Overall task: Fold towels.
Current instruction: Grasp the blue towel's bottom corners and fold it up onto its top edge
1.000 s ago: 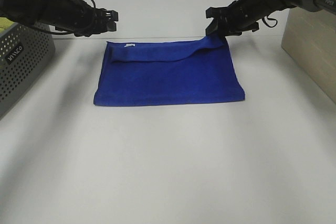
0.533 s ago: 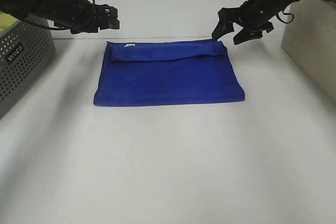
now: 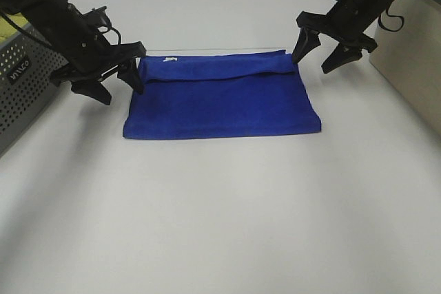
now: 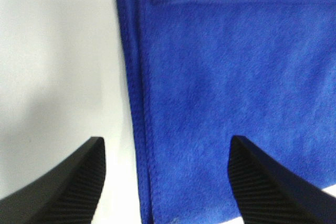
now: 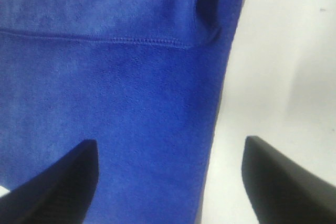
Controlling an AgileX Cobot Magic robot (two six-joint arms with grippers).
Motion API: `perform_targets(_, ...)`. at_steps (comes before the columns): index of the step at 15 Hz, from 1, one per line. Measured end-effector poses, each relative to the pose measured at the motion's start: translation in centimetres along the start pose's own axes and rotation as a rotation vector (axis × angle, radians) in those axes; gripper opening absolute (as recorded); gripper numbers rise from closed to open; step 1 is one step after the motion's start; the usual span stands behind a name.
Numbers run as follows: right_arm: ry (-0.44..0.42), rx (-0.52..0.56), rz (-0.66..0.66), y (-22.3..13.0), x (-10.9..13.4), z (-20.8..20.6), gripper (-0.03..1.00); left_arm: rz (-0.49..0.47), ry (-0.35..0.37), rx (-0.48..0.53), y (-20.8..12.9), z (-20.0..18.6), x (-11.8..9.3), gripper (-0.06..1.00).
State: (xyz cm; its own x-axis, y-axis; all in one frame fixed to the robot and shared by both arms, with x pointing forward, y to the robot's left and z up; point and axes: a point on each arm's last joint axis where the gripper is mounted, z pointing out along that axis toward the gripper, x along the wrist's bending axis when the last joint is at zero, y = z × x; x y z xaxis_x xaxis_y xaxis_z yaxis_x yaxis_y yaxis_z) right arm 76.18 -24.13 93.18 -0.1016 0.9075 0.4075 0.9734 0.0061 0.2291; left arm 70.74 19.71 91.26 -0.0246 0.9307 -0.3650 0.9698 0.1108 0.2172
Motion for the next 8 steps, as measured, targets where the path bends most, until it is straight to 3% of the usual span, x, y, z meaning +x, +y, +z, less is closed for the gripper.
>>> perform_targets(5, -0.008, 0.149, 0.024, -3.7, -0.4, 0.4, 0.72, -0.062, 0.022, 0.143, -1.9, 0.8, 0.6, 0.64)
perform_targets(8, 0.002, 0.227, 0.039, -5.5, -1.1, 2.0, 0.72, -0.11, 0.018, 0.117, -3.0, 2.3, 1.4, 0.64)
